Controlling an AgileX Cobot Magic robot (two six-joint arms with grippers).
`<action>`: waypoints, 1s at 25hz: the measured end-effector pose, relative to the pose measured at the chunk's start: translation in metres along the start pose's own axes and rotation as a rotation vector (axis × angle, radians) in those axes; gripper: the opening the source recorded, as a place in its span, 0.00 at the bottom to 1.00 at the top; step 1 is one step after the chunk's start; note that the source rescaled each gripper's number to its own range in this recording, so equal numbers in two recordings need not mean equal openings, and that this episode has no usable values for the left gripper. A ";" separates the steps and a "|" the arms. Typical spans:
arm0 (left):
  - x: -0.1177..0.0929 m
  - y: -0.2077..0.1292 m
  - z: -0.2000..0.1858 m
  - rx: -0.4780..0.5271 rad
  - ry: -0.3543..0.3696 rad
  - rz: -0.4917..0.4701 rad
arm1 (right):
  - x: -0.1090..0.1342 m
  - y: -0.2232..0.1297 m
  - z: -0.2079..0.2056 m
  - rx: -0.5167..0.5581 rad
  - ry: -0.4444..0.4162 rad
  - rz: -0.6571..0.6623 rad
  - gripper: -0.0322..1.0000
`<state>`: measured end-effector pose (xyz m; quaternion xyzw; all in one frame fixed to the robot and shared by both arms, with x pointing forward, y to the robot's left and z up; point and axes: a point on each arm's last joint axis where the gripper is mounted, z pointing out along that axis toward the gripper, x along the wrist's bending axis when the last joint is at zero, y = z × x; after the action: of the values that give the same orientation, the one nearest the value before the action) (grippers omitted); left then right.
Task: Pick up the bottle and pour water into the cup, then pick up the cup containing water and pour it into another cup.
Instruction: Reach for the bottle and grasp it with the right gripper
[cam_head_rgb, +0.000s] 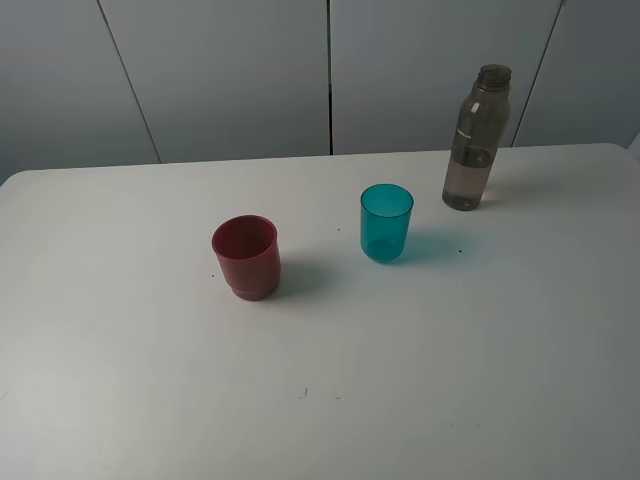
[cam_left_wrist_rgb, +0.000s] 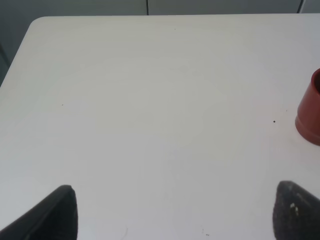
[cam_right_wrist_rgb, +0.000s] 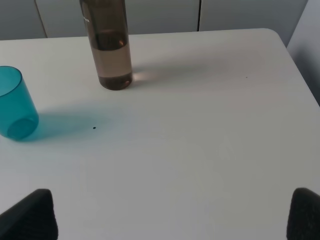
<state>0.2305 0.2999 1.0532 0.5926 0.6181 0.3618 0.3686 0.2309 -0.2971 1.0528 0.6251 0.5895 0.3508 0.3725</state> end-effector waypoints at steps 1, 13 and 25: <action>0.000 0.000 0.000 0.000 0.000 0.000 | 0.000 0.000 0.000 0.000 0.000 0.000 1.00; 0.000 0.000 0.000 0.000 0.000 0.000 | 0.000 0.000 0.000 0.000 0.002 0.004 1.00; 0.000 0.000 0.000 0.000 0.000 0.000 | 0.000 0.002 -0.001 -0.020 -0.001 0.011 1.00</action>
<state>0.2305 0.2999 1.0532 0.5926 0.6181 0.3618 0.3686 0.2311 -0.2972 1.0553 0.6247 0.5822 0.3587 0.3771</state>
